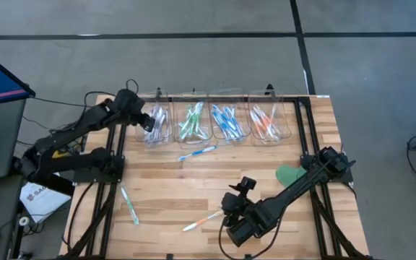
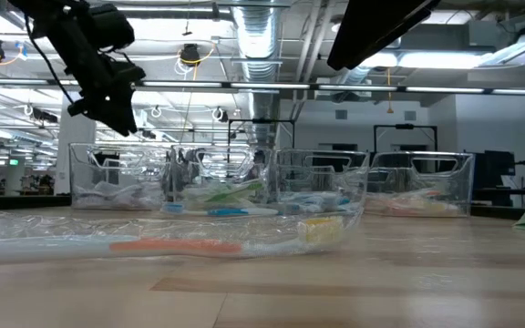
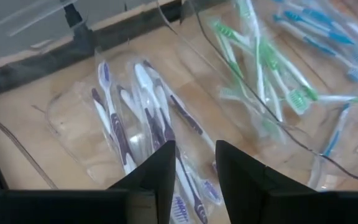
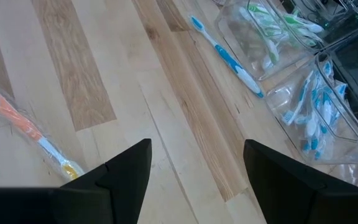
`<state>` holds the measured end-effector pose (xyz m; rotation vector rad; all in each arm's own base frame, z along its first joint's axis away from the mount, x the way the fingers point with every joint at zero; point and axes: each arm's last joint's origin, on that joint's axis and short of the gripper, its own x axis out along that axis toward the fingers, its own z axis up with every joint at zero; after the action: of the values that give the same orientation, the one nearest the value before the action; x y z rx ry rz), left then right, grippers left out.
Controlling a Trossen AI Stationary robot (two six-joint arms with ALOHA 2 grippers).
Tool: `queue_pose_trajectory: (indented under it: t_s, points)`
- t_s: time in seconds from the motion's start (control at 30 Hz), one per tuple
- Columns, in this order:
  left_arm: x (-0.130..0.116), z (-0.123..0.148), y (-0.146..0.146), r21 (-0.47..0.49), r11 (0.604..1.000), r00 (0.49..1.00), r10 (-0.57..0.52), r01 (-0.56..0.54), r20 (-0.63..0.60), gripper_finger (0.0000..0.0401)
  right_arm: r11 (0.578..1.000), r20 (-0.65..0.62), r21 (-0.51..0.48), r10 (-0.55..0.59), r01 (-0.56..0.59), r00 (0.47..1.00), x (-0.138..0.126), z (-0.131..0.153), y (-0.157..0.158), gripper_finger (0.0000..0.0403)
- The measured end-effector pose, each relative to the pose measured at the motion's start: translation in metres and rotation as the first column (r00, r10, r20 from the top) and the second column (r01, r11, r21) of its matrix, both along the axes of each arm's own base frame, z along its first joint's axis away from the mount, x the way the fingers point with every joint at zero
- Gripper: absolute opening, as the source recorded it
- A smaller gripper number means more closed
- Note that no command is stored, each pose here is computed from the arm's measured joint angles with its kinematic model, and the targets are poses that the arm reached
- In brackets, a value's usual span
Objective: Pick & Place Toothbrushes
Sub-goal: Put the orange toothbrush into the right transparent bin
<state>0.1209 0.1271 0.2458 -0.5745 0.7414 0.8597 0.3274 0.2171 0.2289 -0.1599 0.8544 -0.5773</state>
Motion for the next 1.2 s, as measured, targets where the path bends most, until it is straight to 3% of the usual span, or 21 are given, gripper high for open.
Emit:
queue_pose_trajectory:
  t_s: [0.27, 0.43, 0.57, 0.67, 0.9, 1.07, 1.2]
  points:
    - [-0.003, 0.009, -0.010, 0.047, 0.998, 0.999, -0.037, 0.035, 0.036, 0.0107, 0.999, -0.039, 0.038, 0.000, 0.002, 0.999, 0.003, -0.001, -0.004, 0.0249]
    - [-0.001, 0.000, -0.017, 0.058, 0.989, 0.991, -0.137, 0.137, -0.011, 0.0107, 0.995, -0.061, 0.084, 0.052, -0.047, 0.997, 0.005, -0.002, 0.000, 0.0249]
    - [0.004, -0.007, -0.024, 0.056, 0.976, 0.977, -0.209, 0.210, -0.037, 0.0106, 0.979, -0.069, 0.183, 0.105, -0.091, 0.992, 0.009, -0.002, 0.005, 0.0249]
    - [0.008, -0.012, -0.033, 0.062, 0.951, 0.952, -0.300, 0.304, -0.067, 0.0106, 0.956, -0.011, 0.252, 0.158, -0.150, 0.987, 0.014, 0.000, 0.014, 0.0249]
    - [0.023, -0.011, -0.064, 0.084, 0.869, 0.873, -0.486, 0.487, -0.037, 0.0106, 0.912, 0.190, 0.350, 0.155, -0.214, 0.970, 0.029, 0.009, 0.026, 0.0249]
    - [0.029, -0.005, -0.094, 0.091, 0.814, 0.816, -0.578, 0.573, 0.029, 0.0106, 0.894, 0.165, 0.379, 0.190, -0.240, 0.968, 0.031, 0.009, 0.024, 0.0249]
    - [0.033, -0.004, -0.118, 0.130, 0.800, 0.804, -0.594, 0.586, 0.029, 0.0106, 0.856, 0.132, 0.404, 0.296, -0.323, 0.946, 0.033, 0.009, 0.025, 0.0249]
